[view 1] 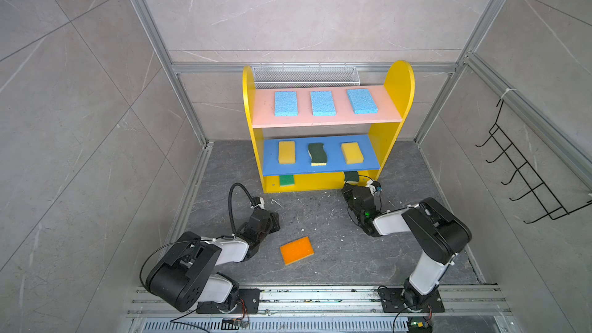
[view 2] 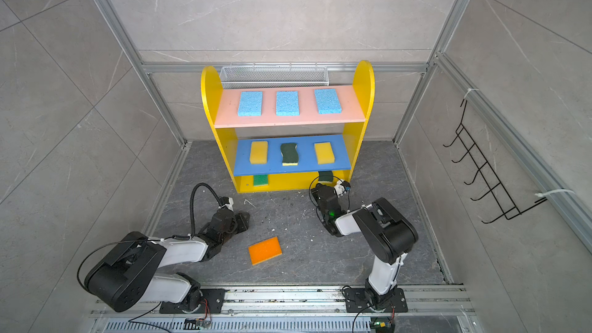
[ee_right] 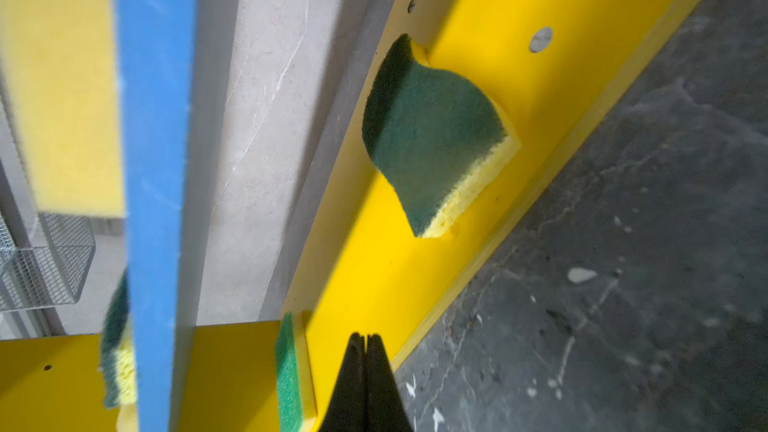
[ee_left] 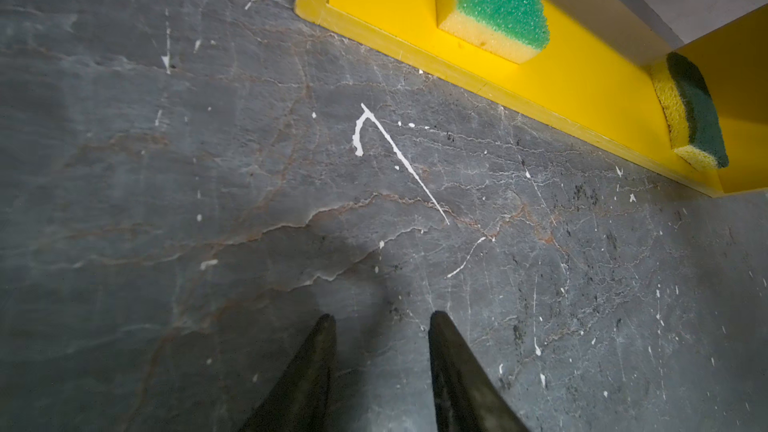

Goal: Place and organize the cleaning sponges onto the shelf
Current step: 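Withdraw the right gripper from the shelf base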

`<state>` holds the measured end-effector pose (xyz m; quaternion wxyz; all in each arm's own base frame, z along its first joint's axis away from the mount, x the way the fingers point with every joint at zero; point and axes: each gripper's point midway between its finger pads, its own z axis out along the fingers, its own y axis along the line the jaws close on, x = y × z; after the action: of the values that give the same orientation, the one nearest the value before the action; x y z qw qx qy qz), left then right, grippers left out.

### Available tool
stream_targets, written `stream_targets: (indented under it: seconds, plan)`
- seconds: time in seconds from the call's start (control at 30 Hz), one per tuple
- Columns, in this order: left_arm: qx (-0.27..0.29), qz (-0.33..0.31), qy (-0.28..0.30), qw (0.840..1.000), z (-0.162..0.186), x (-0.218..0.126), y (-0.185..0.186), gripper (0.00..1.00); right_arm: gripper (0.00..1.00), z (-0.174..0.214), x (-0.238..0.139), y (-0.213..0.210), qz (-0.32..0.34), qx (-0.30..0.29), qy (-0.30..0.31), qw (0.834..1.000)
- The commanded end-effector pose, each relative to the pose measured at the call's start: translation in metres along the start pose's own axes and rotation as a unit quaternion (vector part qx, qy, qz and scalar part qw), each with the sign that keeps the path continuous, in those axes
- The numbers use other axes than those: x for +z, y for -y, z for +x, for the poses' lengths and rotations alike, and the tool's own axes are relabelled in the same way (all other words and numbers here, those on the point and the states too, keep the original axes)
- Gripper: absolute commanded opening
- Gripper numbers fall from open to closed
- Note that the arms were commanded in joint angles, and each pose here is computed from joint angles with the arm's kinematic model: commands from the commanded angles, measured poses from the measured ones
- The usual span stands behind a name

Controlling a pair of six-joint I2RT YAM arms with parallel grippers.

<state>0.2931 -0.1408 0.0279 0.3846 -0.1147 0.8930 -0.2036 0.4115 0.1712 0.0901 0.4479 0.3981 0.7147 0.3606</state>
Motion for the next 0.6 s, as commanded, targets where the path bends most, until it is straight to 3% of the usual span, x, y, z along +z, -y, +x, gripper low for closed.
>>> stream_targets:
  seconds: [0.0, 0.27, 0.43, 0.5, 0.57]
  plan:
    - [0.006, -0.026, -0.015, 1.000, 0.007, -0.008, -0.011, 0.42, 0.00, -0.004, -0.026, 0.014, 0.054, -0.048, -0.004, 0.997]
    - [0.045, -0.064, -0.022, 0.997, 0.000, -0.045, -0.006, 0.42, 0.04, -0.045, -0.099, 0.017, 0.130, -0.136, 0.020, 0.982]
    - [0.077, -0.090, -0.035, 0.992, -0.004, -0.071, -0.004, 0.44, 0.07, -0.053, -0.118, 0.011, 0.154, -0.203, -0.002, 0.967]
    - [0.097, -0.094, -0.059, 0.989, -0.002, -0.080, -0.002, 0.48, 0.14, -0.055, -0.124, 0.011, 0.157, -0.226, -0.009, 0.961]
    - [0.123, -0.090, -0.103, 0.983, 0.006, -0.088, 0.003, 0.54, 0.27, -0.061, -0.133, 0.011, 0.166, -0.254, -0.008, 0.953]
